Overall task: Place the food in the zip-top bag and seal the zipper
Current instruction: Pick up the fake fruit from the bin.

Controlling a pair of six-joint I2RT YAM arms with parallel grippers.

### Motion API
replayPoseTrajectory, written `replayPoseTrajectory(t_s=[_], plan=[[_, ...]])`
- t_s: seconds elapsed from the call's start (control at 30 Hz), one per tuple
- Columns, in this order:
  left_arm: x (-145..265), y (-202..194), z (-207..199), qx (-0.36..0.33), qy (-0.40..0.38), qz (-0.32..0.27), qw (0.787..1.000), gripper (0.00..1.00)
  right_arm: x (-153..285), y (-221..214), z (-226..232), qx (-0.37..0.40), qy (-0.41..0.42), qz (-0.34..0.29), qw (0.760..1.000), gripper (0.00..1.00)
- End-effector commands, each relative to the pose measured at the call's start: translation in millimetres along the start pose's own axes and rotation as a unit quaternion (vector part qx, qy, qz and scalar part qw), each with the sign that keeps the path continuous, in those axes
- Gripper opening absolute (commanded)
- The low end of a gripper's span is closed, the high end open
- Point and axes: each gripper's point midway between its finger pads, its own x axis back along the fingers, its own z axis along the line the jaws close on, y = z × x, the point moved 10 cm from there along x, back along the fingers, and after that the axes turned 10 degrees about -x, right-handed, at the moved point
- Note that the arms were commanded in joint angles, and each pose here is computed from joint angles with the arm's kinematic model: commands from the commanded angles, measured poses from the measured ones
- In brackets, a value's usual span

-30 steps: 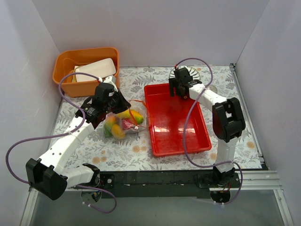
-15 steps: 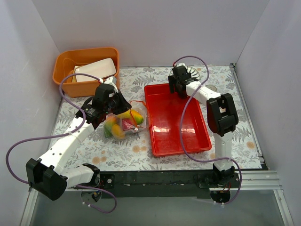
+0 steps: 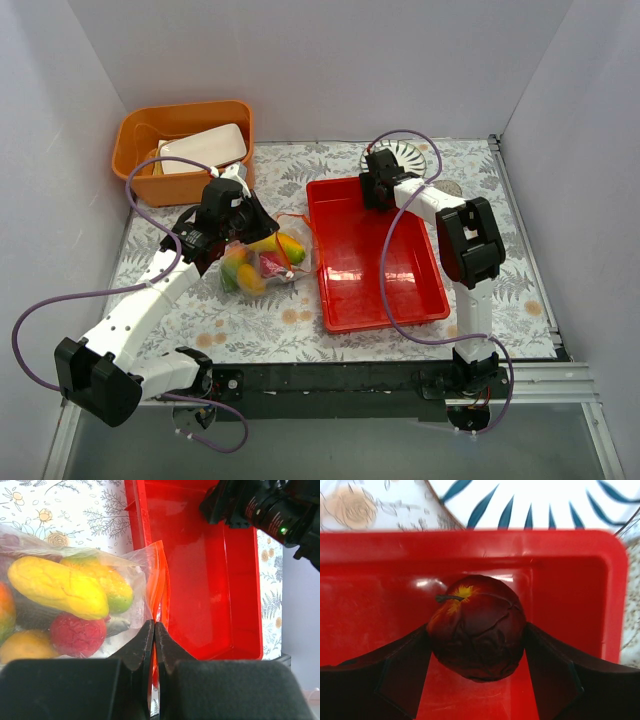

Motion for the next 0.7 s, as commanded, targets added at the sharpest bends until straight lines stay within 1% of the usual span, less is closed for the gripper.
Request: replayPoseTrajectory(t_s=[0.0,0.1,0.23,0.37,0.43,0.5,0.53,0.57,0.67], plan=[[10.3,-0.4,-0.8,0.001,-0.006,-0.009,1.0,0.0,16.9,5.4,-2.4,-0.018,0.016,-0.013,1.0,0.78],[9.5,-0.1,-0.4,0.003,0.0,-0.007,1.0,0.0,17.5,2.4,-1.4,-0.019,0.025,-0.012,0.999,0.74],[9.8,-0.2,-0.1,0.009,0.004,-0.006,1.0,0.0,19.8,7.1,0.1,-0.021,0.036,-0.015,0.999,0.59],[10.2,0.3,0.5,0.013,0.011,-0.009,1.0,0.0,27.3,10.6,5.4,-0.021,0.073,-0.01,0.997,0.49],[10.4,0.1,0.7,0.014,0.013,-0.007,1.0,0.0,34.0,12.8,6.4,-0.021,0.09,-0.011,0.996,0.42],[11.3,-0.9,1.1,0.014,0.014,-0.005,1.0,0.0,41.3,15.3,7.3,-0.024,0.107,-0.012,0.994,0.41],[12.6,-0.7,1.0,0.014,0.013,-0.006,1.0,0.0,44.2,15.2,7.1,-0.024,0.111,-0.009,0.994,0.38],[11.6,-0.5,3.5,0.015,0.027,-0.013,0.999,0.0,47.6,16.0,7.3,-0.023,0.118,-0.009,0.993,0.38],[11.4,-1.3,3.7,0.016,0.025,-0.014,0.999,0.0,61.9,20.0,6.6,-0.032,0.134,-0.011,0.99,0.38]])
